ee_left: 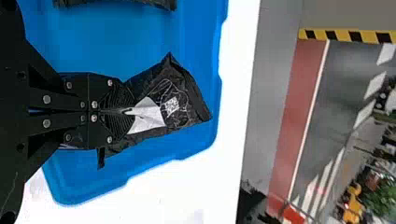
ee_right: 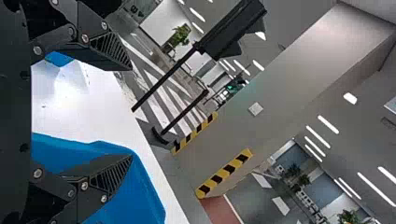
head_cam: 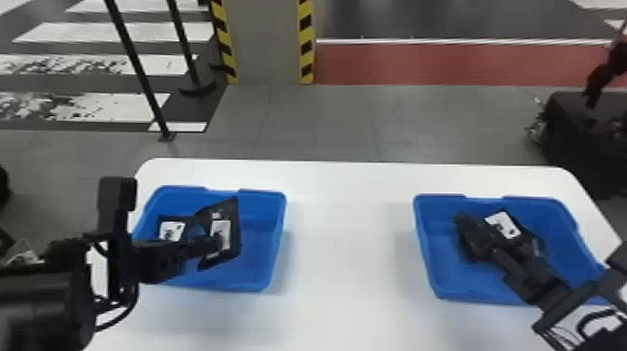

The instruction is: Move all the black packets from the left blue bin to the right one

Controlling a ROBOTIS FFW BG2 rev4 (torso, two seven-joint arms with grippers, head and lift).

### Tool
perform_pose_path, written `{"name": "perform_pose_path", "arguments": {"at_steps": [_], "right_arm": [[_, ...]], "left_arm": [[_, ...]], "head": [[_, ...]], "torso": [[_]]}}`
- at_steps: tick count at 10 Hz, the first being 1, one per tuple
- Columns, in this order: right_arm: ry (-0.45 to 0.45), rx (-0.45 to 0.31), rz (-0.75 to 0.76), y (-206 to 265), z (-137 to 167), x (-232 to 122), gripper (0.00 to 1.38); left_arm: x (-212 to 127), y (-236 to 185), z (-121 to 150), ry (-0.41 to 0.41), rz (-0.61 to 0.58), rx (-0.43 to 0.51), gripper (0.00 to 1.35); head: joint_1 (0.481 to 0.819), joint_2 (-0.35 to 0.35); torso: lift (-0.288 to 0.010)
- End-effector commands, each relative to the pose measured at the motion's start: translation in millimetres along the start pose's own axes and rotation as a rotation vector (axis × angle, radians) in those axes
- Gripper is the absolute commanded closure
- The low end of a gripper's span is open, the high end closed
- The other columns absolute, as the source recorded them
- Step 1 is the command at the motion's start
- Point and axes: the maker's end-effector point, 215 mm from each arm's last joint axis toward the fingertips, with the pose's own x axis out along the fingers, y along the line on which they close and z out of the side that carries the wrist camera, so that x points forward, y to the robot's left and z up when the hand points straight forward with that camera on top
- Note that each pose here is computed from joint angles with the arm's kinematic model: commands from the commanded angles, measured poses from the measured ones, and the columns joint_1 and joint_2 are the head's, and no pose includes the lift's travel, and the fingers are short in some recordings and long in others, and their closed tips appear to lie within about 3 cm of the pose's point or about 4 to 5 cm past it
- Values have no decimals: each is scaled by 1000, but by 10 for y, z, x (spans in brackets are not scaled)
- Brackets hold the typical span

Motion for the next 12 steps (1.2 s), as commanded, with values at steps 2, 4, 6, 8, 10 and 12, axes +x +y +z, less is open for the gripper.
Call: {"name": "perform_pose_path", "arguments": {"at_steps": [2, 4, 6, 8, 10, 12], "right_arm": [[28, -30, 41, 188, -12, 133, 395], [39, -27, 89, 332, -49, 301, 400], [62, -28, 148, 574, -91, 573, 401], [96, -39, 169, 593, -113, 822, 401], [92, -55, 178, 629, -33, 928, 395], [98, -65, 210, 801, -52, 966, 392]], "left_arm": [[61, -645, 336, -58, -172, 99, 1213], [373, -1156, 479, -59, -311, 168, 1213], [692, -1678, 593, -45, -451, 239, 1213], [816, -2126, 659, -37, -567, 265, 1213], [896, -2349, 566, -10, -633, 249, 1213], [930, -2365, 502, 1, -643, 234, 1213]], "head": [[695, 45], [695, 8], [695, -37], [695, -66], [695, -95], [695, -115]], "torso": [[-110], [-110], [-110], [-110], [-110], [-110]]}}
